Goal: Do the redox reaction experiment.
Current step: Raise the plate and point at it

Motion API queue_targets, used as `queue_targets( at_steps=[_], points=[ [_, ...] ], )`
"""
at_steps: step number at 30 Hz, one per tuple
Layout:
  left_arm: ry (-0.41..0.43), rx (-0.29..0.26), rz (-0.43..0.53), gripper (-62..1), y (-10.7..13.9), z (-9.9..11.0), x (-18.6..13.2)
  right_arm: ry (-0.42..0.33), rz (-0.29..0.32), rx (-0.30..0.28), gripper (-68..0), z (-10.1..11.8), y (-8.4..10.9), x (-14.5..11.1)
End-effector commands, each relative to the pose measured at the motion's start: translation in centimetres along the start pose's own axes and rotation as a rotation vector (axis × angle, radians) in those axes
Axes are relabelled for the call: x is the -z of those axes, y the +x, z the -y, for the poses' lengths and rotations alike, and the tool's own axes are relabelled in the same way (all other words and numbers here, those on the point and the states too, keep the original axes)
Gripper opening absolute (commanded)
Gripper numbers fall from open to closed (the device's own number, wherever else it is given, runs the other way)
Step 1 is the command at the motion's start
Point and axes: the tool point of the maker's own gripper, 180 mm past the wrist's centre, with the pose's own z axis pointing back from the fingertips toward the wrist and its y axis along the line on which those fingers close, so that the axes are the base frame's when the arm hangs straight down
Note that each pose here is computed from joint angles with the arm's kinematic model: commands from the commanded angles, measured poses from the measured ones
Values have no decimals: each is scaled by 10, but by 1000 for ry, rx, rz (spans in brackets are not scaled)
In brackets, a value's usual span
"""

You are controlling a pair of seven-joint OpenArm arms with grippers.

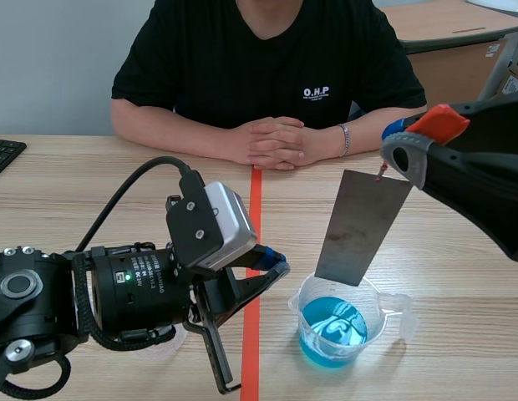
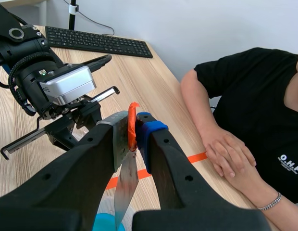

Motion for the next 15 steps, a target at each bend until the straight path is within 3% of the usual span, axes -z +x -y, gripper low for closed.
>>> queue_targets(
  at_steps=[1, 15],
  points=[
    [-2, 2, 53, -567, 17, 0, 2, 8, 34, -19, -658, 2, 11, 1],
    [-1, 4, 59, -567, 18, 0, 1, 8, 34, -19, -658, 2, 11, 1]
  ],
)
